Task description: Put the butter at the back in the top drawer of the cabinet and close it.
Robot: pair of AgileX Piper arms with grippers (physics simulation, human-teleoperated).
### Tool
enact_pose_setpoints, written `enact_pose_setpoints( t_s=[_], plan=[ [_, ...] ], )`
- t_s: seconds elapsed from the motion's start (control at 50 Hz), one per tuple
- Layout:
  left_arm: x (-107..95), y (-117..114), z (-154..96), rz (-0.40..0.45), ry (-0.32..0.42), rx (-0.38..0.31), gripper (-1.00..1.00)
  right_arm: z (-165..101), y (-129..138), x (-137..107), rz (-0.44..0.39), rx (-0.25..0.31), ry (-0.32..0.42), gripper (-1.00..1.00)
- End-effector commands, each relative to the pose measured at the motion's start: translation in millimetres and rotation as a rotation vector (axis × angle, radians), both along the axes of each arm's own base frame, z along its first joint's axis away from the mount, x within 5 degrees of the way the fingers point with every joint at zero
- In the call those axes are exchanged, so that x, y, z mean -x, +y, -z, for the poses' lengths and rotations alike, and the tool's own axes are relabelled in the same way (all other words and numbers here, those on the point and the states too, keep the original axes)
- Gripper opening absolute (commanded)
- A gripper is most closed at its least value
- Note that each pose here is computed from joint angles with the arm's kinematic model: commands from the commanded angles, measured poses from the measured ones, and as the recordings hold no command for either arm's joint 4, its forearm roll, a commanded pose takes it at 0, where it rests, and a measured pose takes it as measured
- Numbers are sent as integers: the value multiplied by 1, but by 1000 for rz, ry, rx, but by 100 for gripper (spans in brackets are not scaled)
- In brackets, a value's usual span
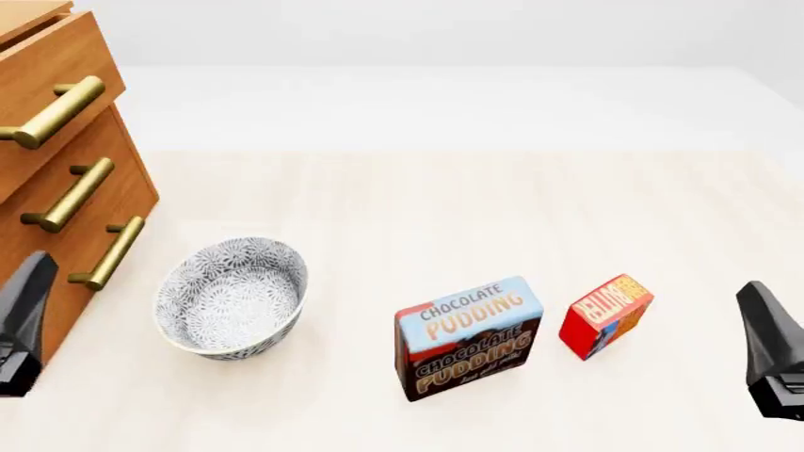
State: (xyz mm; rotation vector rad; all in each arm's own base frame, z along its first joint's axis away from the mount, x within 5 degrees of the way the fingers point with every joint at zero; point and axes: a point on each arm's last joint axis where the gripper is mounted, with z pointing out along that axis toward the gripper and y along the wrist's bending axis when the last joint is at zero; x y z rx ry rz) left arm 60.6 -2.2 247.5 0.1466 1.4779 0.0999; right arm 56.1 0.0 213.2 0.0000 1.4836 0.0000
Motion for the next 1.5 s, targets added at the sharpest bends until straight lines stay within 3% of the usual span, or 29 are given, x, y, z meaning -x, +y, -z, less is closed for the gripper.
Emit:
enact_pose_setpoints(
  t_s=[0.02, 0.04, 0.1, 0.12, 0.48, 0.54, 0.9, 0.96, 1.5],
  plan=[
    [-10, -4, -21, 42, 15, -100, 100, 0, 0, 0, 0, 0, 0, 100],
    [-21, -4, -24, 28, 60, -155, 100, 0, 0, 0, 0, 0, 0, 100],
    [-22, -4, -26, 26, 65, -171, 100, 0, 0, 0, 0, 0, 0, 100],
    [-27, -3, -50, 21, 120, -335, 100, 0, 0, 0, 0, 0, 0, 100],
    [-29, -3, -59, 13, 128, -423, 100, 0, 0, 0, 0, 0, 0, 100],
    [-30, -1, -57, -4, 147, -482, 100, 0, 0, 0, 0, 0, 0, 100],
    [-39, -3, -62, 17, 144, -584, 100, 0, 0, 0, 0, 0, 0, 100],
    [-40, -3, -57, 14, 147, -631, 100, 0, 0, 0, 0, 0, 0, 100],
    [-46, -1, -64, 0, 145, -751, 100, 0, 0, 0, 0, 0, 0, 100]
  ],
)
